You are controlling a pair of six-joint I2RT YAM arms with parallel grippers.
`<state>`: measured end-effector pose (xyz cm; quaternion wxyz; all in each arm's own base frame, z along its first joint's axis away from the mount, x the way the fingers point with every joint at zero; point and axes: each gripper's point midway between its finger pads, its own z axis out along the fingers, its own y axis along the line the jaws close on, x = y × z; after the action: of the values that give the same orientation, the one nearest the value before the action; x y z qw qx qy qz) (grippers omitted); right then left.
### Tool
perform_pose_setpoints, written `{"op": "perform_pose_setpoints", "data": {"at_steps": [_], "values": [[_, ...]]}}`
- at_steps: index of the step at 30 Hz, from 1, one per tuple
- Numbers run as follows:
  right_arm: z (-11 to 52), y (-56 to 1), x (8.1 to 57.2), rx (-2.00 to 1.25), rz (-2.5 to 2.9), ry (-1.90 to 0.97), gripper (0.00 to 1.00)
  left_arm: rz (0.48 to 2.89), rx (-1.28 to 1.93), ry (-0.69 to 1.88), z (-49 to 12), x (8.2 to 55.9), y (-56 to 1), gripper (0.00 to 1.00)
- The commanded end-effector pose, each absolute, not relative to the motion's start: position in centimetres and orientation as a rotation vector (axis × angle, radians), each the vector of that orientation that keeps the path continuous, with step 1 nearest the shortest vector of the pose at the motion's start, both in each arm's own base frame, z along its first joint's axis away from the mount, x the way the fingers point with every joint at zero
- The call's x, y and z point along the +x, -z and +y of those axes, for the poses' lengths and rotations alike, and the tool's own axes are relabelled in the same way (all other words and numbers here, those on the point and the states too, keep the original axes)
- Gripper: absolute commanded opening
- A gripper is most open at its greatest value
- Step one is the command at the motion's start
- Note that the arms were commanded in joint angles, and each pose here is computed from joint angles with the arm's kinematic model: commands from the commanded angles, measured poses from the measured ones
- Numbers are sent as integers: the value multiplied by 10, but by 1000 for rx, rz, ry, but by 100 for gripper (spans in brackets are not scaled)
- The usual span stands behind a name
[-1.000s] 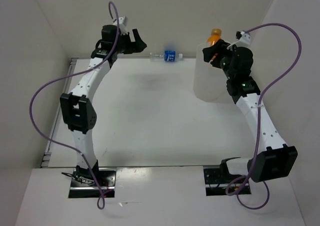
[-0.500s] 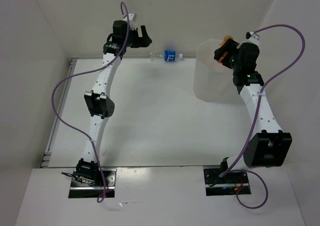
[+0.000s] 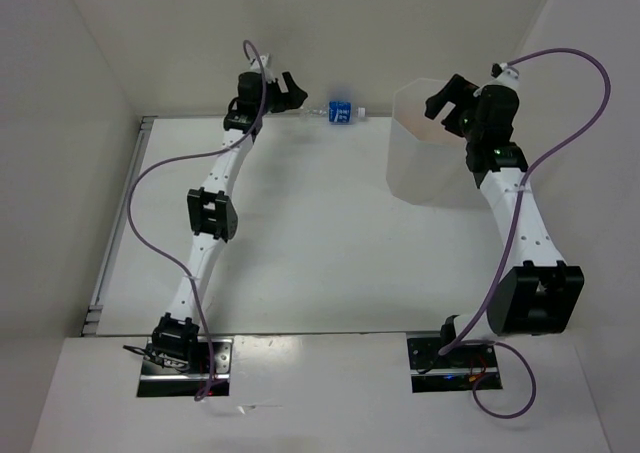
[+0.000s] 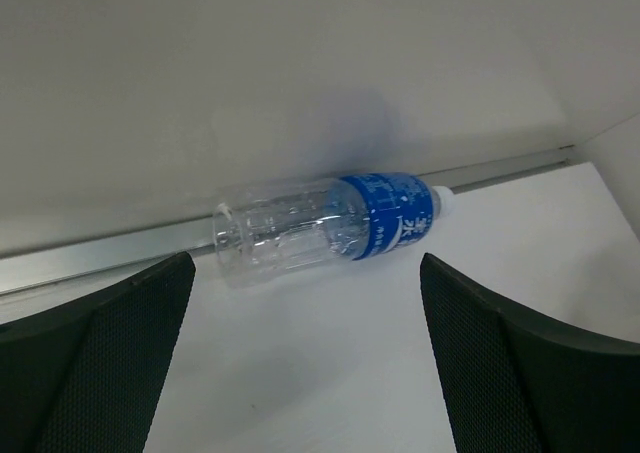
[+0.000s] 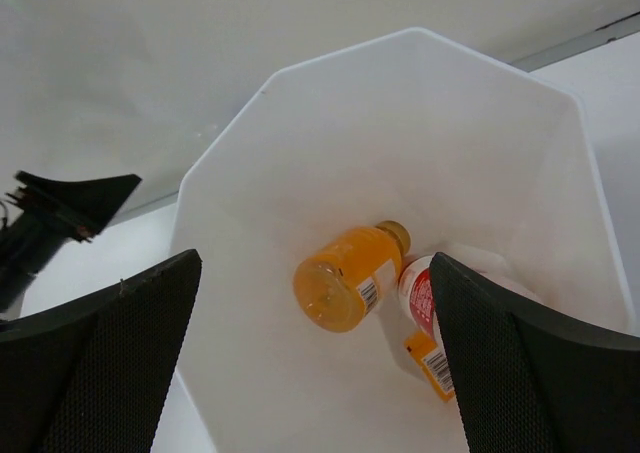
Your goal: Put the plastic bottles in the bin
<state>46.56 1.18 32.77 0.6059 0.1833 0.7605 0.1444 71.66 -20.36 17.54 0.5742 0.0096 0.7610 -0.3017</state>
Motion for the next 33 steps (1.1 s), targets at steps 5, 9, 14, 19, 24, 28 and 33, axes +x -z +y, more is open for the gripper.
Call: {"op": "perform_pose_setpoints", "data": {"at_steps": [5,9,14,19,24,28,33], "values": [[19,-370,455,387,1620,-396,100,1665,-109,816,-218,732,-172,100],[21,-366,452,392,1628,-412,100,1667,-147,809,-215,737,-155,100],[25,-368,451,381,1613,-439,100,1680,-178,805,-213,740,-139,99],[26,-366,451,396,1611,-453,100,1688,-234,868,-218,741,-115,96],[23,-363,452,410,1606,-438,100,1674,-237,889,-238,738,-110,84],[20,-362,450,428,1603,-433,100,1714,-301,902,-237,738,-83,84],[16,-363,445,445,1592,-414,100,1672,-340,935,-237,740,-91,80]]}}
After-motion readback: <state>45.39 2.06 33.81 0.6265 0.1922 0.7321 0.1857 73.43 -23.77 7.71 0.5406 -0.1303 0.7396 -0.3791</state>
